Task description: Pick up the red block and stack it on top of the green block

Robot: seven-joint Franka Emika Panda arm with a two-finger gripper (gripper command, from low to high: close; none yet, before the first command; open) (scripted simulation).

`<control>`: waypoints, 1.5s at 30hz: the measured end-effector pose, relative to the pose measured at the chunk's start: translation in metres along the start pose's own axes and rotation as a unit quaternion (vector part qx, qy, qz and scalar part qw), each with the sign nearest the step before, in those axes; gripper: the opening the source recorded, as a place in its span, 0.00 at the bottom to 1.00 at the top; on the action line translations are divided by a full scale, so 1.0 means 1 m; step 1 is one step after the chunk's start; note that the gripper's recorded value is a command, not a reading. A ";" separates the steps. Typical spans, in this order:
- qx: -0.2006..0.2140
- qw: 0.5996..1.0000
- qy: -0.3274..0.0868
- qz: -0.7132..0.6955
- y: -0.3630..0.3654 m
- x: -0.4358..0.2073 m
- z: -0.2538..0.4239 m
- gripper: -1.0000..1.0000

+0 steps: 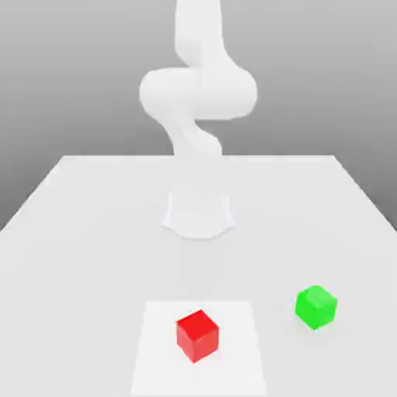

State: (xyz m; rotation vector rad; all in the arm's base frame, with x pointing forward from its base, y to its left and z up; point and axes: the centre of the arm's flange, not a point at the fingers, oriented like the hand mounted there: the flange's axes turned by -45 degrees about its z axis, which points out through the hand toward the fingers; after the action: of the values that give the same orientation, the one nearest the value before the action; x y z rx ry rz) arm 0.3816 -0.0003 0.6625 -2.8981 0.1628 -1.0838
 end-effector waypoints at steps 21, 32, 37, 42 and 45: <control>-0.173 0.861 -0.294 0.378 0.034 -0.264 0.359 0.50; -0.180 0.854 -0.299 0.386 0.038 -0.312 0.407 0.00; -0.181 0.854 -0.299 0.386 0.036 -0.295 0.389 0.00; -0.175 0.856 -0.302 0.381 0.000 -0.277 0.357 0.00; -0.171 0.855 -0.305 0.383 -0.045 -0.283 0.343 0.00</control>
State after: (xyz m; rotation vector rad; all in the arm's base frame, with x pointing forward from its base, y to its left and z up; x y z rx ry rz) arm 0.3985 0.0781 0.2225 -2.7806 1.4245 0.0102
